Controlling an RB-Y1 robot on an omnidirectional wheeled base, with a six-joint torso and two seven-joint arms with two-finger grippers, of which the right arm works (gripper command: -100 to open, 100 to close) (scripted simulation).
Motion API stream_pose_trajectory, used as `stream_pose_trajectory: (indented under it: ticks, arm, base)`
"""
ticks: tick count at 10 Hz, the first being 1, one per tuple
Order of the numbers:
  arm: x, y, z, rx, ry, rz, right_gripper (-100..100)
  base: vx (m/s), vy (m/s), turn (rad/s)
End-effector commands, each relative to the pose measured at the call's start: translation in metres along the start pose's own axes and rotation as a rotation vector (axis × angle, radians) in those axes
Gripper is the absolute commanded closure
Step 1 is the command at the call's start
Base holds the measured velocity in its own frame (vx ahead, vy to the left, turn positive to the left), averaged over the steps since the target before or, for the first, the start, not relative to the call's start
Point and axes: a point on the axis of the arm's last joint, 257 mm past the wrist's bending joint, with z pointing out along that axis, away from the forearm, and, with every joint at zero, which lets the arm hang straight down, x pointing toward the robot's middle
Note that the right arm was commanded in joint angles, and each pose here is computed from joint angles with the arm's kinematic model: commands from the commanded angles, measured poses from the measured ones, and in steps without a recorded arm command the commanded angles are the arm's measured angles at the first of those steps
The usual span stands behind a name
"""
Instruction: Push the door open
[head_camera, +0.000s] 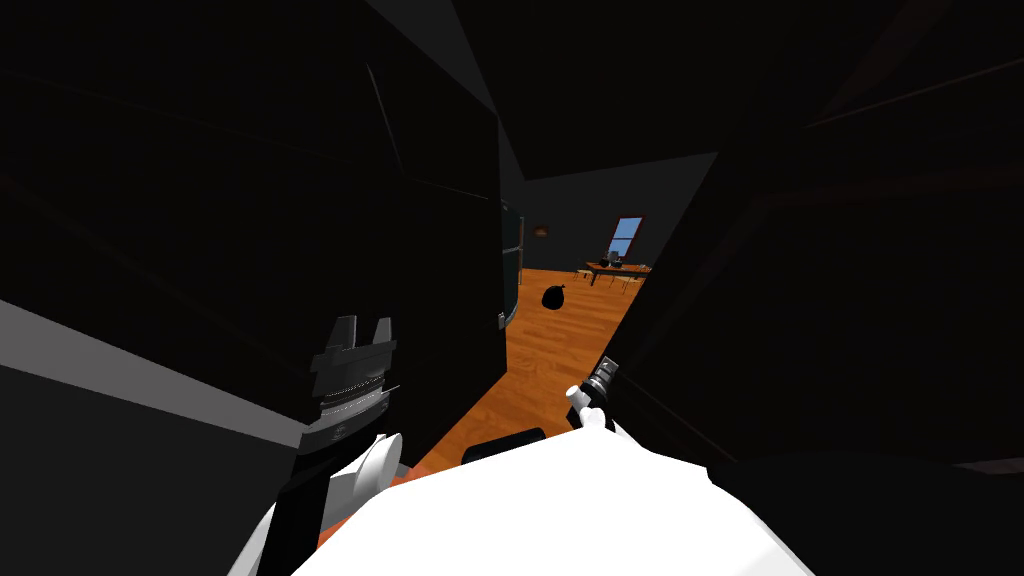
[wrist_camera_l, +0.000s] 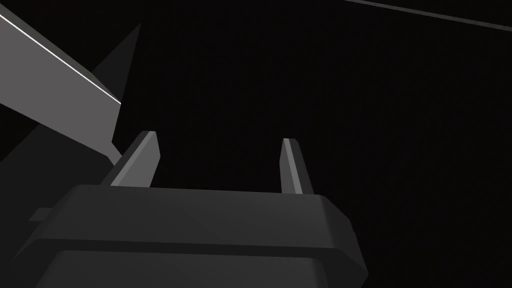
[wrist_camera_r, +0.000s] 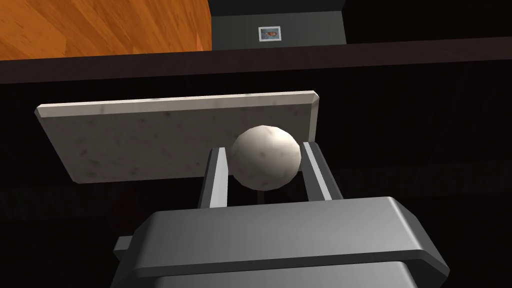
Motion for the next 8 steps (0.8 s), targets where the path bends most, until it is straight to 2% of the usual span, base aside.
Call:
stream_pose_trajectory:
  ticks: [1, 2, 3, 4, 5, 6, 7, 8]
  arm:
    - [-0.004, 0.007, 0.0038, -0.016, -0.007, 0.0, 100]
    - [-0.012, 0.004, -0.0017, -0.008, -0.051, 0.001, 100]
    - [-0.015, 0.001, -0.0067, 0.001, -0.076, 0.002, 100]
    - [-0.018, -0.003, -0.0121, 0.011, -0.095, 0.003, 100]
    - [-0.018, -0.003, -0.0121, 0.011, -0.095, 0.003, 100]
    - [-0.019, -0.007, -0.0189, 0.024, -0.113, 0.004, 100]
    - [-0.018, -0.007, -0.0169, 0.026, -0.102, 0.003, 100]
    - [-0.038, 0.004, -0.0022, -0.006, -0.149, -0.004, 100]
  base:
    - [-0.008, -0.02, 0.006]
    - [0.05, -0.096, 0.047]
    - [0.098, -0.155, 0.064]
    - [0.129, -0.155, 0.041]
    - [0.088, -0.108, -0.006]
    - [0.056, -0.096, 0.005]
    - [0.026, -0.049, 0.003]
    - [0.055, -0.091, 0.026]
